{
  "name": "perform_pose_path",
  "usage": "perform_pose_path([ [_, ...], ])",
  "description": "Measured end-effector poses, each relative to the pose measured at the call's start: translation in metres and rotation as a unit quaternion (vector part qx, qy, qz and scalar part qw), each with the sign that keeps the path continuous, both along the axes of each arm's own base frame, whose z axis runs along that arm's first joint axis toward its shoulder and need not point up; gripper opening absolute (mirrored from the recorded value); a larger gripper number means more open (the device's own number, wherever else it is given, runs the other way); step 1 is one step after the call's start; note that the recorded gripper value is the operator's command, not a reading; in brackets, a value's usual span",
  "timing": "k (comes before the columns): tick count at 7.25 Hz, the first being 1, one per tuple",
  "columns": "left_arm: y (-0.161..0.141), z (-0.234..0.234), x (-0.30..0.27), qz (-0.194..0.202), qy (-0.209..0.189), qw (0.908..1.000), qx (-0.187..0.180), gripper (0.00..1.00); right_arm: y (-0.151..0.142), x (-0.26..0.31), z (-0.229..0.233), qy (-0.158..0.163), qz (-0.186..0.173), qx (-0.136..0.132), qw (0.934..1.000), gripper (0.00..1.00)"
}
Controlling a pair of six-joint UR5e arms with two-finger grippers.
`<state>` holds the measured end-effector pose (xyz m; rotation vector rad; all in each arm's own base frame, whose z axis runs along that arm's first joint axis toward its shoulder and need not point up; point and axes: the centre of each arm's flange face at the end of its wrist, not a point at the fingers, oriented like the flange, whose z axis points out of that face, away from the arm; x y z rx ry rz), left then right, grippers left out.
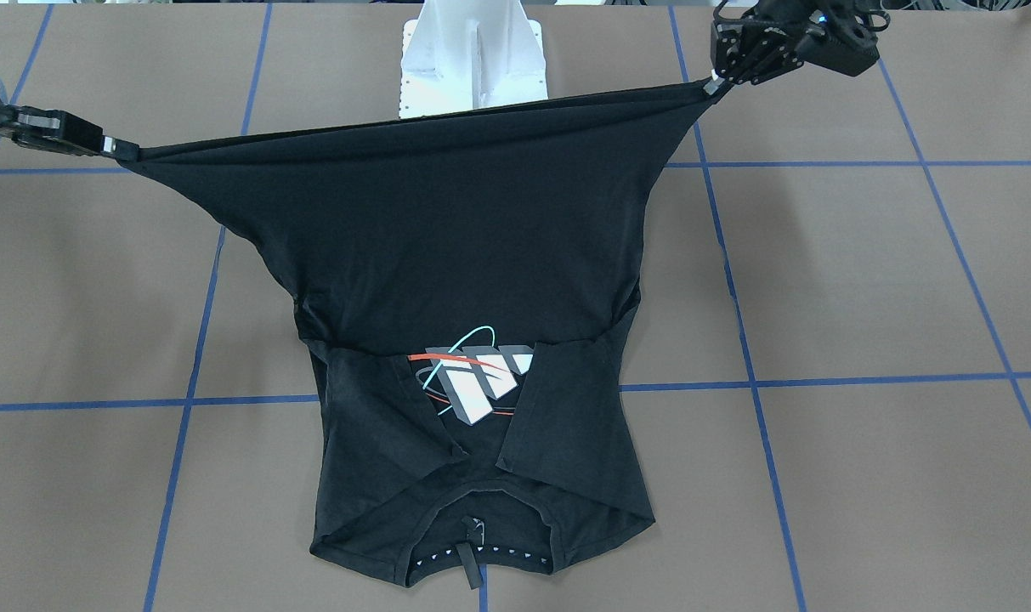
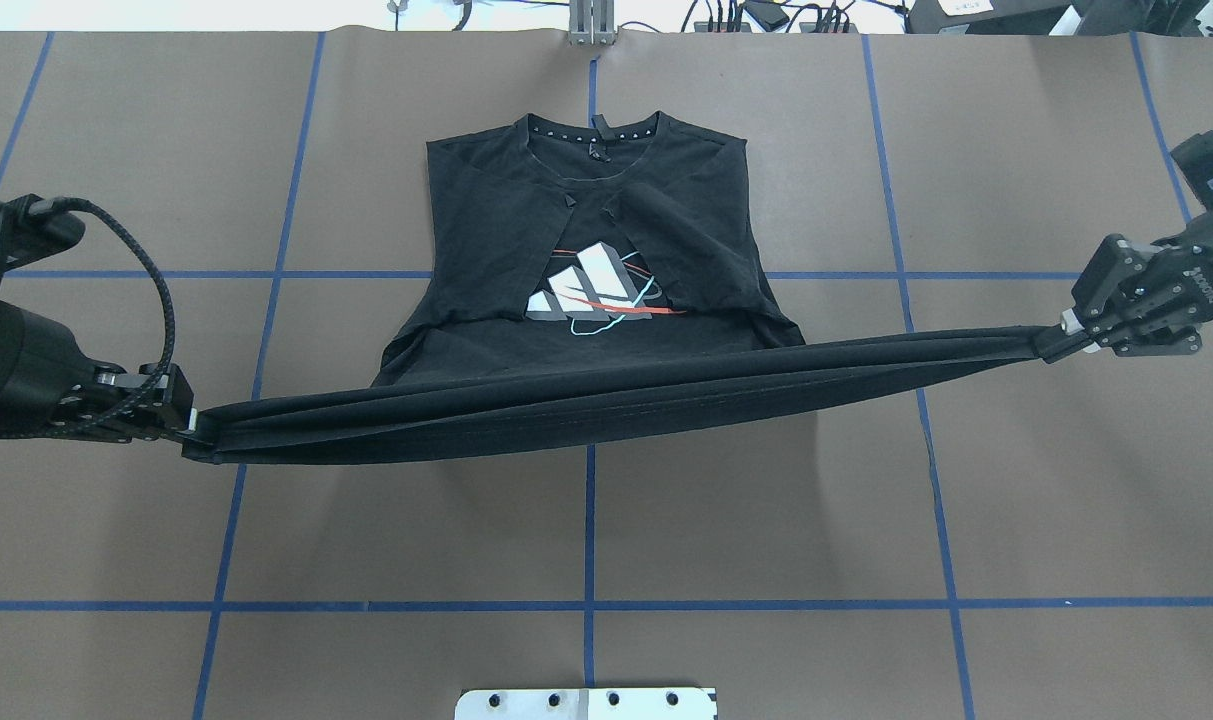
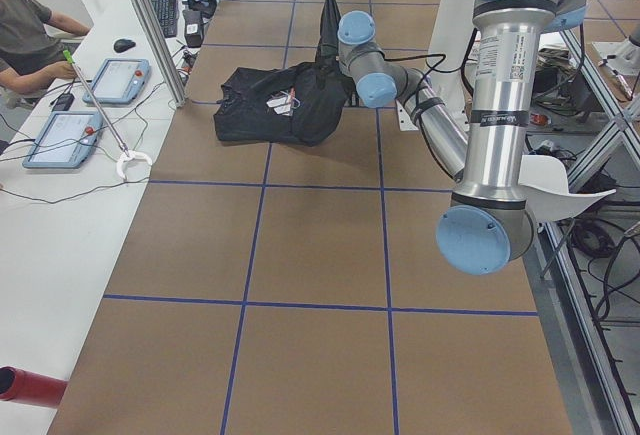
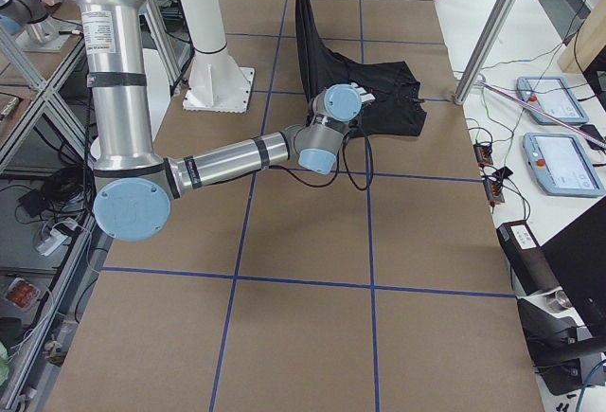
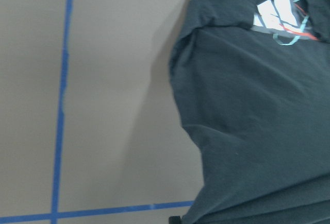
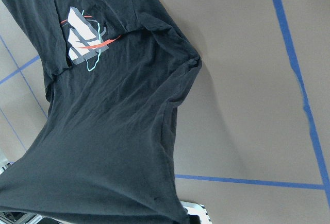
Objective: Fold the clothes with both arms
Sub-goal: 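Carry the hem with both grippers toward the shirt collar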
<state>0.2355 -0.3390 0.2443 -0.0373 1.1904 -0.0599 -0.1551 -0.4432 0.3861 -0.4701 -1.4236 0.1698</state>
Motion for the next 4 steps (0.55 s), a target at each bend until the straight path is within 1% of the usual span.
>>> perform_pose_path([
  [1,-0.013,-0.006,0.001,-0.009,0.004,0.9999,0.002,0.00,-0.012,-0.004,-0.015,0.003,0.003,-0.004,1.0000,0.00],
  [4,-0.070,-0.029,0.005,-0.045,0.016,0.9988,0.009,0.00,-0.060,-0.015,-0.066,0.012,0.022,-0.015,0.9996,0.00],
])
